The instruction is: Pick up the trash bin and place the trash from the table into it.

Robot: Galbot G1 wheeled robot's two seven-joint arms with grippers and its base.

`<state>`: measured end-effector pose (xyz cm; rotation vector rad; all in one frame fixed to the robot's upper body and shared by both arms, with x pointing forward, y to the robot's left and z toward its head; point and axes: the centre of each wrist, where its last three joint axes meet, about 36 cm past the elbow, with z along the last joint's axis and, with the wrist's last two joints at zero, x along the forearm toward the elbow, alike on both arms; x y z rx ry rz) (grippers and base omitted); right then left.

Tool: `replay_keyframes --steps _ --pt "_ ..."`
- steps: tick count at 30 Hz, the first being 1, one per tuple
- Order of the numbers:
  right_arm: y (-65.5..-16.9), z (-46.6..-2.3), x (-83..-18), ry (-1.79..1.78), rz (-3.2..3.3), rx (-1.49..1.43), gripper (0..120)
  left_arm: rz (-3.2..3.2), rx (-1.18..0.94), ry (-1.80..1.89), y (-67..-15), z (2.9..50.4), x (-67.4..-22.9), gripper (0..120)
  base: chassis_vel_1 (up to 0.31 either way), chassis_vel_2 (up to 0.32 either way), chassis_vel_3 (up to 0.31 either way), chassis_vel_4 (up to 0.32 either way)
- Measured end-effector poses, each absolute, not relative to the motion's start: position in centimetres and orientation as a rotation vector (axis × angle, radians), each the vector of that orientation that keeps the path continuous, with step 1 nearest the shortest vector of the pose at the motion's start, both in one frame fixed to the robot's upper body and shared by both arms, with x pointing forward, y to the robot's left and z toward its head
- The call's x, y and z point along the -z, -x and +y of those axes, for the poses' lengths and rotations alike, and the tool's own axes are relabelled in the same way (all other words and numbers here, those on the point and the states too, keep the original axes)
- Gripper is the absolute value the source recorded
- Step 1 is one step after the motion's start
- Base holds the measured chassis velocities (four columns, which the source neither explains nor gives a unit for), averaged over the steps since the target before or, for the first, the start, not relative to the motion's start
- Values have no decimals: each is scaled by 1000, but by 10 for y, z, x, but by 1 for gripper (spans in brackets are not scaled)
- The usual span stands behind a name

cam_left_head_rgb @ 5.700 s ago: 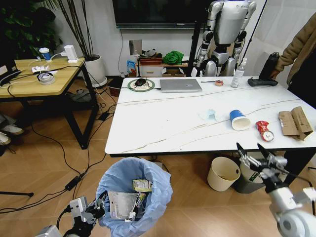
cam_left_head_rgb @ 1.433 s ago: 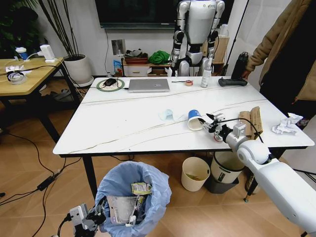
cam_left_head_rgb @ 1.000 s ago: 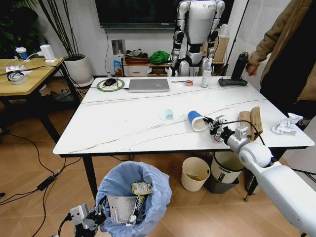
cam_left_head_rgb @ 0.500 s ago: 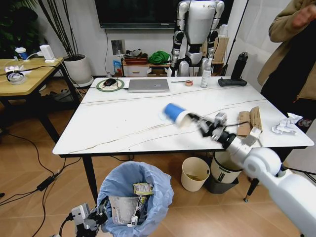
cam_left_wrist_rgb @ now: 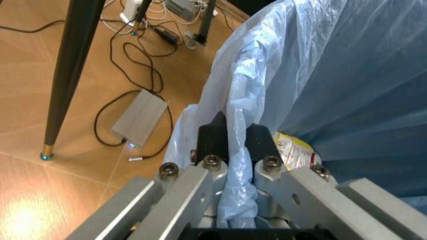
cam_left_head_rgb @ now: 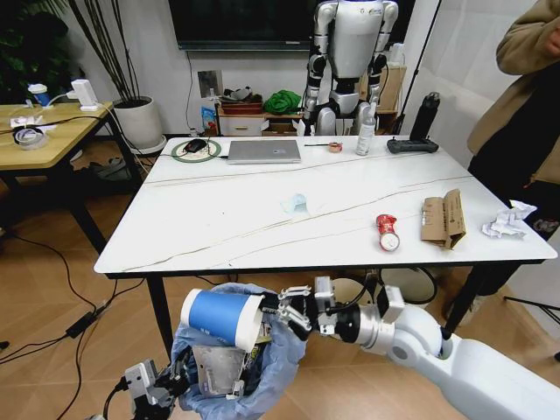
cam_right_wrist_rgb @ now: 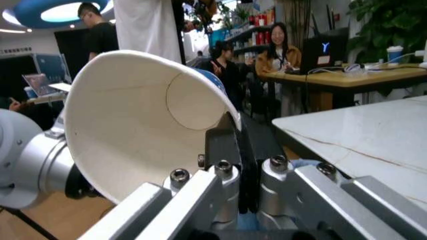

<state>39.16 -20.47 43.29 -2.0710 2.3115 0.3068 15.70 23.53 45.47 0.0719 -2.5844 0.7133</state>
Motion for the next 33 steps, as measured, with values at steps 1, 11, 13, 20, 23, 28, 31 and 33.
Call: replay_keyframes --steps 1,11,13,20,23,28,31,33 --pt "-392 -207 -429 2075 2320 -291 5 -2582 -716 -73 -157 235 -455 0 0 0 0 0" --pt "-403 -226 -435 2000 2361 -233 43 -2573 -722 -84 -158 234 -455 0 0 0 0 0" --pt "-409 -230 -443 1944 2378 -238 48 -2570 -719 -86 -157 234 -454 0 0 0 0 0" --pt "-467 -221 -487 1478 2639 -204 71 -2566 -706 -97 -155 234 -451 0 0 0 0 0" --pt "-500 -216 -495 1222 2882 -136 86 -2570 -701 -106 -153 235 -454 0 0 0 0 0" --pt "-529 -210 -490 967 3118 -68 99 -2579 -693 -120 -152 237 -456 0 0 0 0 0" --pt "-546 -204 -479 879 3232 -39 100 -2581 -695 -130 -152 237 -456 0 0 0 0 0" --pt "-551 -202 -473 864 3253 -34 100 -2582 -697 -133 -152 237 -456 0 0 0 0 0"
